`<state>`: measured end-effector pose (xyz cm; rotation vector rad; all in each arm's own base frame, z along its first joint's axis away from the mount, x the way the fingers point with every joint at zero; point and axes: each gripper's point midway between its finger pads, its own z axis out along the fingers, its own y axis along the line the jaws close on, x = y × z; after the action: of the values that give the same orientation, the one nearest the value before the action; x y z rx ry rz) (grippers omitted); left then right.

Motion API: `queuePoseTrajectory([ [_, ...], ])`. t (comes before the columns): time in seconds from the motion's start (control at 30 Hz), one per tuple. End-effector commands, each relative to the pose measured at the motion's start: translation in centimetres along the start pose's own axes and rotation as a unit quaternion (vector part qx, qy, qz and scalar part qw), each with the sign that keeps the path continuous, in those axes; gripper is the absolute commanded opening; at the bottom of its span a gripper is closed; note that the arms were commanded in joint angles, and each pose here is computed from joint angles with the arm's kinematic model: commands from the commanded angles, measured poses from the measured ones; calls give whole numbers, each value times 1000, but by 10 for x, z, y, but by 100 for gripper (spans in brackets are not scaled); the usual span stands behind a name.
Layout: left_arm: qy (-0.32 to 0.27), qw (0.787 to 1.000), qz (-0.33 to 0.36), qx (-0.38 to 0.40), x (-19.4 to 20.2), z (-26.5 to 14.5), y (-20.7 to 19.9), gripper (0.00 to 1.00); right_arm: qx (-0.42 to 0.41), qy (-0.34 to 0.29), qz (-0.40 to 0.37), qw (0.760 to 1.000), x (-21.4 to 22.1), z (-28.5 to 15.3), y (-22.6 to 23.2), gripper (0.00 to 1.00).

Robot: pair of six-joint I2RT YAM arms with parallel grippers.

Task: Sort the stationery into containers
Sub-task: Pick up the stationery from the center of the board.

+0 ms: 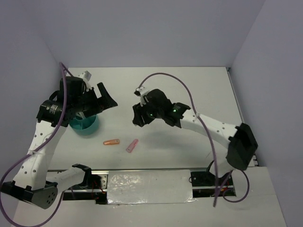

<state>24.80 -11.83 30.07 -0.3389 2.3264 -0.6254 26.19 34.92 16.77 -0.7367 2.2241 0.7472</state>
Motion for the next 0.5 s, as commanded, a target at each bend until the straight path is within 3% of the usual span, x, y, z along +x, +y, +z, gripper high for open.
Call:
queuePoseTrajectory([
  [0.0,91,990,-68,89,30,-1,-35,99,-103,-97,-140,980,-51,-38,65,20],
  [0.03,94,986,-74,120,30,2,-45,99,-107,-100,-148,978,-54,-44,70,20],
  [0.07,134,975,-102,144,46,6,-50,97,-110,-111,-157,975,-63,-50,78,20],
  [0.17,153,963,-125,181,58,10,-56,94,-108,-128,-166,972,-77,-57,88,21],
  [0.37,174,959,-122,191,66,11,-56,83,-117,-145,-192,964,-95,-65,102,22],
  [0.47,172,958,-120,196,66,11,-56,82,-131,-137,-203,961,-99,-65,109,23],
])
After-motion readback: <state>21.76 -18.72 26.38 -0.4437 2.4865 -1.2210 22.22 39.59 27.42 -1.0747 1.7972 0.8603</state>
